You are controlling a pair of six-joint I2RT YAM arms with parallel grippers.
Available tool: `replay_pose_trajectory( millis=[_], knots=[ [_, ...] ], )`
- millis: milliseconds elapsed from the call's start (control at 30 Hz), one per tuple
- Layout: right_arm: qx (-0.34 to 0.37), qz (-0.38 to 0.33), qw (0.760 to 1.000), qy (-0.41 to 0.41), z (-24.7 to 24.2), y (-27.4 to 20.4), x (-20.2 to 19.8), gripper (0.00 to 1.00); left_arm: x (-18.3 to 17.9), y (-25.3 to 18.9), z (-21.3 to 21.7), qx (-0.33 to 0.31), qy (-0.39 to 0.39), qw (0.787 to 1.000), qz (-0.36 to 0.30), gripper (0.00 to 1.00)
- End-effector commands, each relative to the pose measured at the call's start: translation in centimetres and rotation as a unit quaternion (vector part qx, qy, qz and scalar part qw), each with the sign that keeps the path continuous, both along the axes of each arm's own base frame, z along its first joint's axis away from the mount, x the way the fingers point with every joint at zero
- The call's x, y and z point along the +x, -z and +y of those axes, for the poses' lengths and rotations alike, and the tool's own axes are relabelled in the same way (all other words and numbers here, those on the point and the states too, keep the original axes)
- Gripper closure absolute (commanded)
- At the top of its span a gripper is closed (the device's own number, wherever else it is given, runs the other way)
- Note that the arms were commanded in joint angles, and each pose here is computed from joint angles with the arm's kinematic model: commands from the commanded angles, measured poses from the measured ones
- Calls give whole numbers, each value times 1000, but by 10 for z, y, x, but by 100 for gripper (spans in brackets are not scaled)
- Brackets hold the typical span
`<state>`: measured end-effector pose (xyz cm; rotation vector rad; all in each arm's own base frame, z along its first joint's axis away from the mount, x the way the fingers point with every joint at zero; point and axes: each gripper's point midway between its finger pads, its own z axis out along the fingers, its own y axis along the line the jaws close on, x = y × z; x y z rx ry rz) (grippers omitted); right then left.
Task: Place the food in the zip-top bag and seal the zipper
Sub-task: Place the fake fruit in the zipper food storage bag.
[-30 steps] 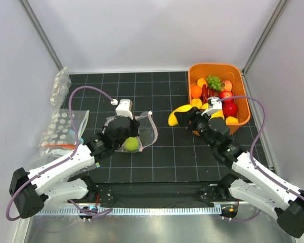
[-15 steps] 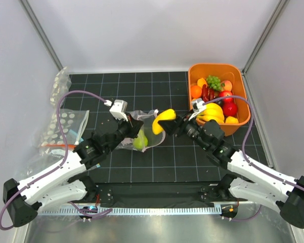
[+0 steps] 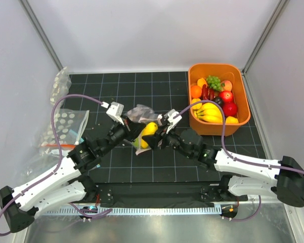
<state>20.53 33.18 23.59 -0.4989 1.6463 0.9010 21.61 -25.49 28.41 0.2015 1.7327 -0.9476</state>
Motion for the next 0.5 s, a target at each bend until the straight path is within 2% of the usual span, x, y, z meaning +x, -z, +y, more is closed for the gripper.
replay_pose_trajectory(
  millis=[0,200,467],
  knots=[
    [18,-37,999,23,10,-27,10,65,-22,-42,-16,-70,75,994,-48,99],
    [36,-25,999,5,26,-14,9,65,-34,-50,-23,-94,110,988,-54,99],
    [101,-42,993,45,0,-28,10,64,-31,-46,-24,-96,104,989,-38,99]
  ],
)
